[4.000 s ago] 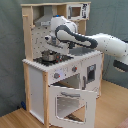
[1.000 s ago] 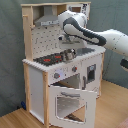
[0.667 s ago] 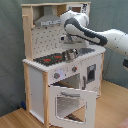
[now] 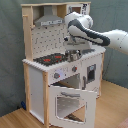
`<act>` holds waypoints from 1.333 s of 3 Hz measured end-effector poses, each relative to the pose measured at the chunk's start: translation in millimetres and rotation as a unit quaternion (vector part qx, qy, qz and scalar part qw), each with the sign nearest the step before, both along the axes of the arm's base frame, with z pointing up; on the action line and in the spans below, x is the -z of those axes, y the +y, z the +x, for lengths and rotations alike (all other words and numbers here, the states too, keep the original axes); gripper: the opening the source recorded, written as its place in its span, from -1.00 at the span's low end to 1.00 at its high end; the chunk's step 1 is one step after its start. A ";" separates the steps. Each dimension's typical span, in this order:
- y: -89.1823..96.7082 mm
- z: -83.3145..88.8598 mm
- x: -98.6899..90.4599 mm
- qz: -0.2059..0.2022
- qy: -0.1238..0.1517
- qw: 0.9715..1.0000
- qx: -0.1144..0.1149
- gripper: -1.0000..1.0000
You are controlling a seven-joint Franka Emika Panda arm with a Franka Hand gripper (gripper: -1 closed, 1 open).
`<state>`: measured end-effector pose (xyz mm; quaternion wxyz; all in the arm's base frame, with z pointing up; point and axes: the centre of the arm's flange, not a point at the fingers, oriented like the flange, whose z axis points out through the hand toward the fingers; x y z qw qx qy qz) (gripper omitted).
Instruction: Play with the kitchen
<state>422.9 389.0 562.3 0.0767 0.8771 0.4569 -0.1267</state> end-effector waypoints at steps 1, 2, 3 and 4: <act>-14.4 -5.6 7.1 0.006 -0.007 1.000 0.001 -1.00; -29.2 -12.3 12.7 0.014 -0.019 1.000 0.001 -1.00; -43.9 -20.0 15.2 0.023 -0.034 0.999 0.001 -1.00; -58.4 -27.1 15.7 0.031 -0.049 0.998 0.002 -1.00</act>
